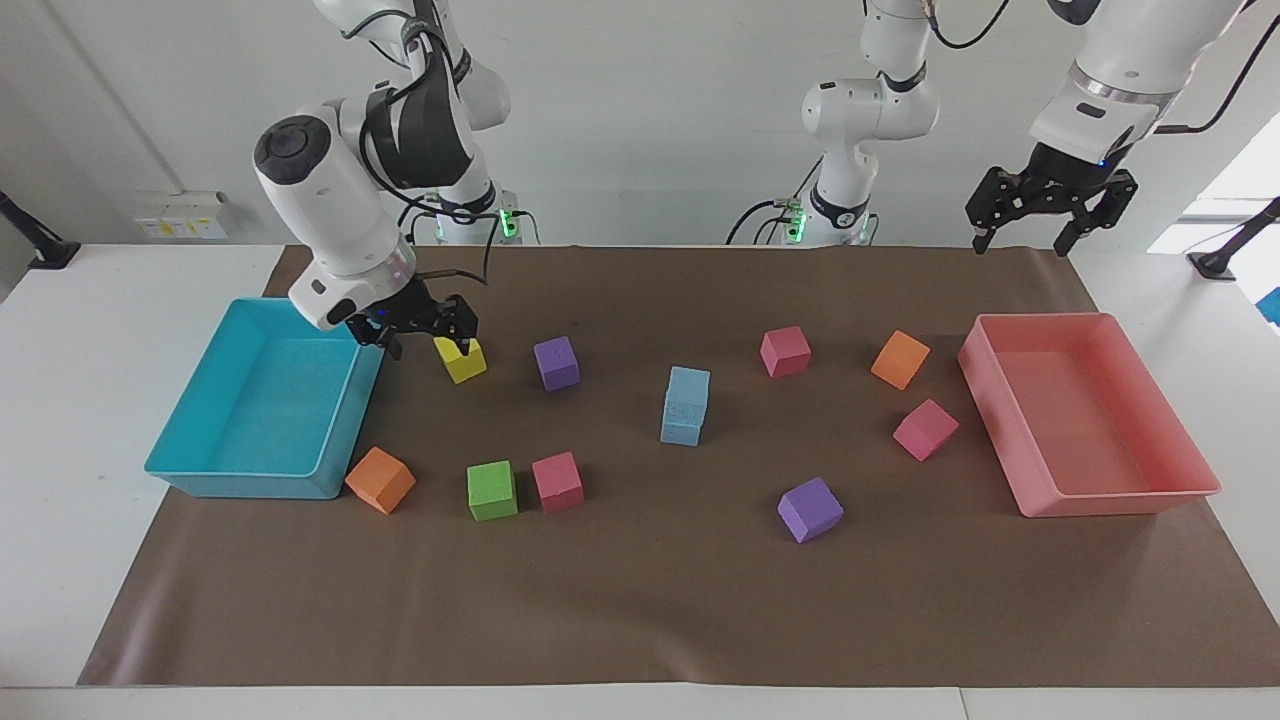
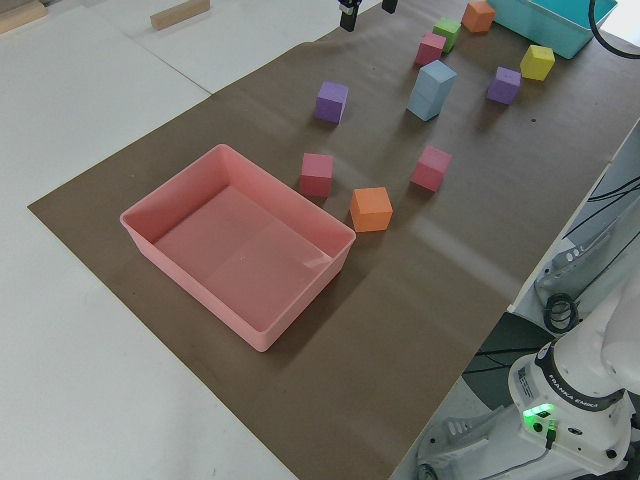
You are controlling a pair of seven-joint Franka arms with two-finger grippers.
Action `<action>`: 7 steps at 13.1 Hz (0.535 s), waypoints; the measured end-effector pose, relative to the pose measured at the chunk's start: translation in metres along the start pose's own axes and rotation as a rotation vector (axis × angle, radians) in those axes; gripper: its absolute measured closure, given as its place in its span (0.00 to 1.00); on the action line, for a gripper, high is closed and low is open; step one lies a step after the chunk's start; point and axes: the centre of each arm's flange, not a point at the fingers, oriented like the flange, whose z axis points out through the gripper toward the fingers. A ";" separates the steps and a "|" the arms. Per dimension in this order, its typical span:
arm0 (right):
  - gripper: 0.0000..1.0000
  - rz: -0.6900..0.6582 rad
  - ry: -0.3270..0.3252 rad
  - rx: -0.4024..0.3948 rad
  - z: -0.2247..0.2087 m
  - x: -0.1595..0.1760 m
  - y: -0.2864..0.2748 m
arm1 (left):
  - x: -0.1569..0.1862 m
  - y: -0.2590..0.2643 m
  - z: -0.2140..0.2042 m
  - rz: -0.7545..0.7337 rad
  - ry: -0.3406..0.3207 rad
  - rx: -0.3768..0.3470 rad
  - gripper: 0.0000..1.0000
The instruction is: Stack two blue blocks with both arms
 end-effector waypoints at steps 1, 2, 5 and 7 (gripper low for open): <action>0.00 0.019 0.017 0.001 -0.018 -0.006 0.013 | -0.001 0.001 -0.002 0.001 0.000 0.000 0.00; 0.00 0.036 0.020 -0.005 -0.036 -0.014 0.026 | -0.001 0.001 -0.001 0.002 -0.004 0.000 0.00; 0.00 0.090 0.024 -0.023 -0.080 -0.031 0.061 | -0.002 0.002 0.001 -0.007 -0.015 -0.001 0.00; 0.00 0.143 0.042 -0.022 -0.099 -0.034 0.091 | -0.005 0.003 0.004 -0.013 -0.025 0.000 0.00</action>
